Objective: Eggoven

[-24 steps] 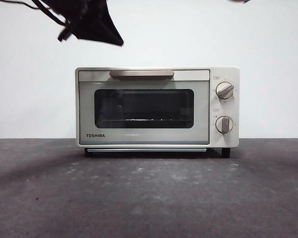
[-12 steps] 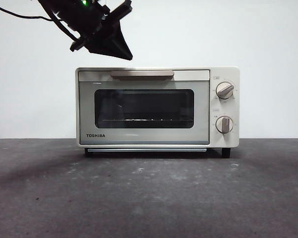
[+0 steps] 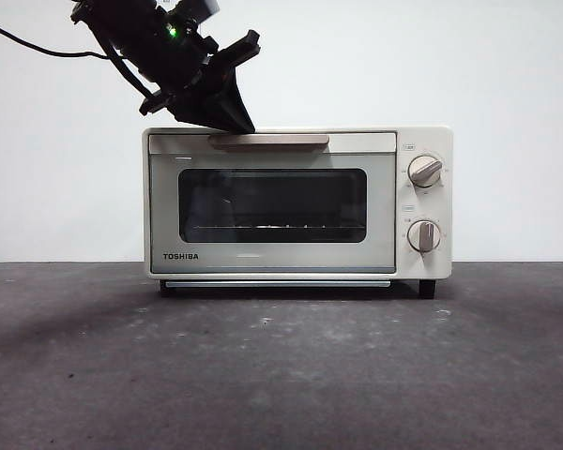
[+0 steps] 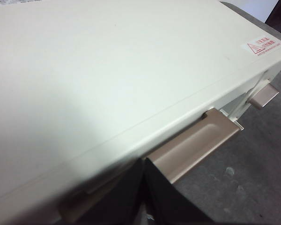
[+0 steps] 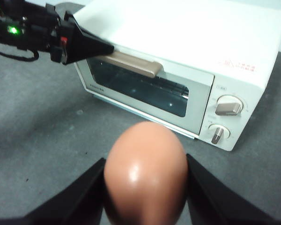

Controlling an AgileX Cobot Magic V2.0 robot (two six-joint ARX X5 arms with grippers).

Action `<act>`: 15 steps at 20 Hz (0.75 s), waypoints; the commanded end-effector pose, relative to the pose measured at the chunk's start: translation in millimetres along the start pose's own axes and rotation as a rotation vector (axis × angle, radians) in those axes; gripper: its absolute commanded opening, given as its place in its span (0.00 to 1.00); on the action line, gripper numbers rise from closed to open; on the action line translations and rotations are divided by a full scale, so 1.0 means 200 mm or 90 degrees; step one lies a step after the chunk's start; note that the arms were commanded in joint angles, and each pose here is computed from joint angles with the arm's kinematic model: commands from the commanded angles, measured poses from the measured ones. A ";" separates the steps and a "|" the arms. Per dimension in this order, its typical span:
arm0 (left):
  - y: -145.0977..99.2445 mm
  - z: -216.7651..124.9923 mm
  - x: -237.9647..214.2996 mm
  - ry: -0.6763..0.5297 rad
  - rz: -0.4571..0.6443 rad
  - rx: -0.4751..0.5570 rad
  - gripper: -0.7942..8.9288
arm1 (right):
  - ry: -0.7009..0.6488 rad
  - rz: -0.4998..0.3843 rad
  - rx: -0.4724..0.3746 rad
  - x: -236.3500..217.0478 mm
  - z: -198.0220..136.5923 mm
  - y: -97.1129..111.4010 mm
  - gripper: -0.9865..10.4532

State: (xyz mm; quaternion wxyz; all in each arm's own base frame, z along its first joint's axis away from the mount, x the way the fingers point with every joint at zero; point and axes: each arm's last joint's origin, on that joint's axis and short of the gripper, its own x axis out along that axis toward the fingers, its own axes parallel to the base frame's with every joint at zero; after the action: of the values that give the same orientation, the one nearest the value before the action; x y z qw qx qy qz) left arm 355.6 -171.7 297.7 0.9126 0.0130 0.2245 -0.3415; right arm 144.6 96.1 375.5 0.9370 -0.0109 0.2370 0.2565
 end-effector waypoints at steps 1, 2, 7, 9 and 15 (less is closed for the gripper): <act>0.00 0.01 0.03 0.000 0.000 0.015 0.09 | -0.009 0.006 -0.009 -0.01 0.02 0.01 0.09; 0.00 0.01 0.03 0.005 0.000 0.014 0.09 | -0.009 0.006 -0.009 -0.01 0.02 0.01 0.09; -0.01 -0.04 0.04 0.056 -0.003 0.028 0.09 | -0.009 0.006 -0.009 -0.01 0.02 0.01 0.09; -0.01 -0.06 0.06 0.076 -0.007 0.028 0.09 | -0.009 0.006 -0.009 -0.01 0.02 0.01 0.09; -0.05 -0.15 0.11 0.157 -0.024 0.017 0.09 | -0.006 0.006 -0.009 -0.01 0.02 0.01 0.09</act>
State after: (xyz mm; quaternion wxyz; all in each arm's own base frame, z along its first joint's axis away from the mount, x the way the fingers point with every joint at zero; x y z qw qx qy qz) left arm 349.7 -180.3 297.4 0.8958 0.0458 0.2582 -0.3588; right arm 144.1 95.8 374.6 0.9358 -0.0126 0.2422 0.2560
